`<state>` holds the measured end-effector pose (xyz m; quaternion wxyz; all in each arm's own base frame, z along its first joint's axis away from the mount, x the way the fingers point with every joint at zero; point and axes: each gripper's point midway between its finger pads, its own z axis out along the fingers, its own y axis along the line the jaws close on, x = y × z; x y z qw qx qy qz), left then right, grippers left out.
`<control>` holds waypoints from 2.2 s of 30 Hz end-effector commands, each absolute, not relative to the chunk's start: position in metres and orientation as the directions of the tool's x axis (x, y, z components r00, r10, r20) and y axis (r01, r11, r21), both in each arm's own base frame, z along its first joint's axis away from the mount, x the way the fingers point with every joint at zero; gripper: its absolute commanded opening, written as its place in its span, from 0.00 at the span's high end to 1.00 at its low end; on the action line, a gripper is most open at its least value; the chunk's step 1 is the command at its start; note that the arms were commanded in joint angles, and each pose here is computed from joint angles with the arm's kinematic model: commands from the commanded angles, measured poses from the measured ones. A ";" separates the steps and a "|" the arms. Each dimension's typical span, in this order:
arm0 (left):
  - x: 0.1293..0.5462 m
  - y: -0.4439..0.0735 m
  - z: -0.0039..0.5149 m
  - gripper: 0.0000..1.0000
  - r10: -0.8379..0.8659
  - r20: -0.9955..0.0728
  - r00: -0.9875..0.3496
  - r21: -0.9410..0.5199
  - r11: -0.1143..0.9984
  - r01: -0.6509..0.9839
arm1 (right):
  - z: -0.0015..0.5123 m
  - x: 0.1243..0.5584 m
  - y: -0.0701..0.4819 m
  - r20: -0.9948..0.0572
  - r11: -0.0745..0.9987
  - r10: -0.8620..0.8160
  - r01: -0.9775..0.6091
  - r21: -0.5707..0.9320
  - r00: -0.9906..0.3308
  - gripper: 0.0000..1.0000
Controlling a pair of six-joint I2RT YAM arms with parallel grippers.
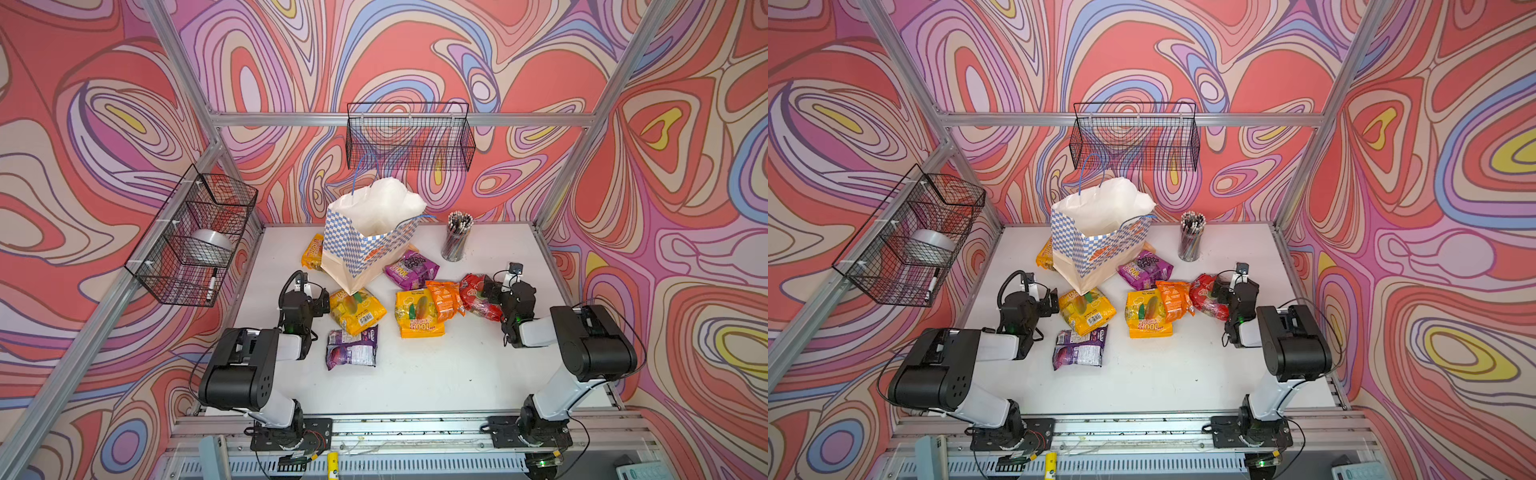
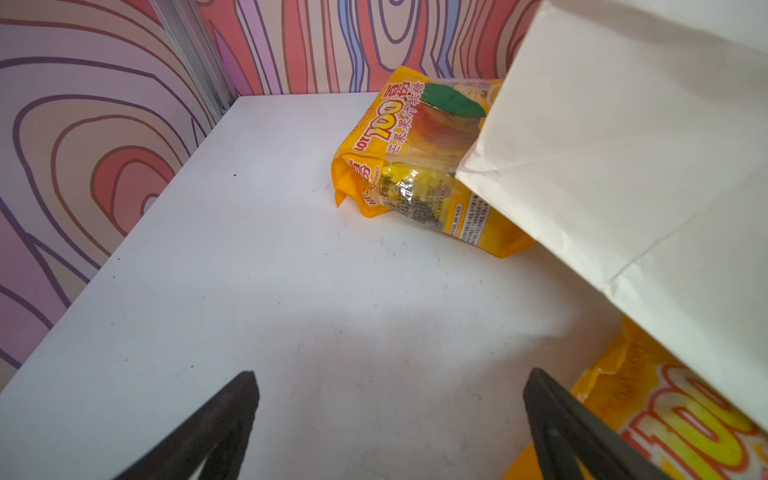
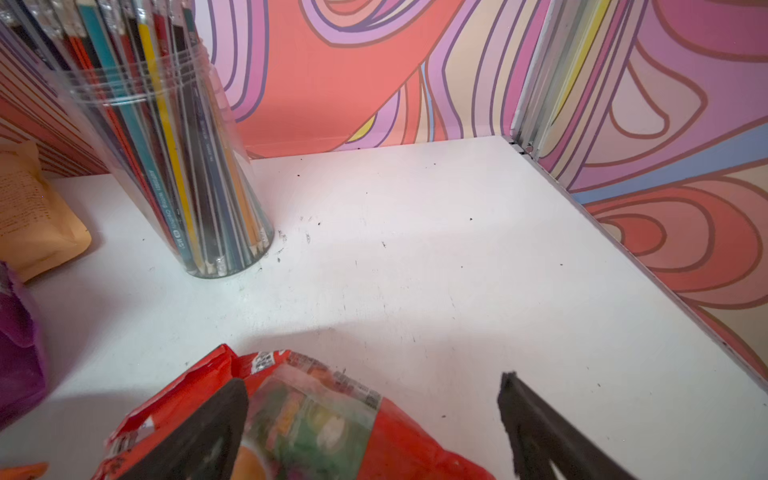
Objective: Place the snacks into the paper bag
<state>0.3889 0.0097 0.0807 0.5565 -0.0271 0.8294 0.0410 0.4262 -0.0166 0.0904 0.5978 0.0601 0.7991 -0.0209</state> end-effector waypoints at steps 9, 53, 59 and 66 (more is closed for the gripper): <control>0.395 0.008 0.088 0.00 0.002 -0.932 -0.362 0.032 0.997 -0.076 | 0.091 0.427 -0.018 -0.959 0.992 0.067 0.120 0.035 -0.277 0.02; 0.357 0.017 0.270 0.00 -0.307 -0.793 -0.525 -0.176 0.942 -0.285 | 0.208 0.382 -0.056 -0.897 0.853 0.410 0.419 0.312 -0.166 0.02; 0.413 -0.036 0.355 0.00 0.026 -0.859 -0.511 -0.061 0.986 0.152 | 0.247 0.385 -0.016 -0.856 0.872 0.480 0.210 0.441 -0.194 0.01; 0.474 -0.085 0.378 0.00 0.178 -0.861 -0.476 -0.023 0.923 0.385 | 0.241 0.377 -0.013 -0.821 0.857 0.510 0.237 0.457 -0.258 0.02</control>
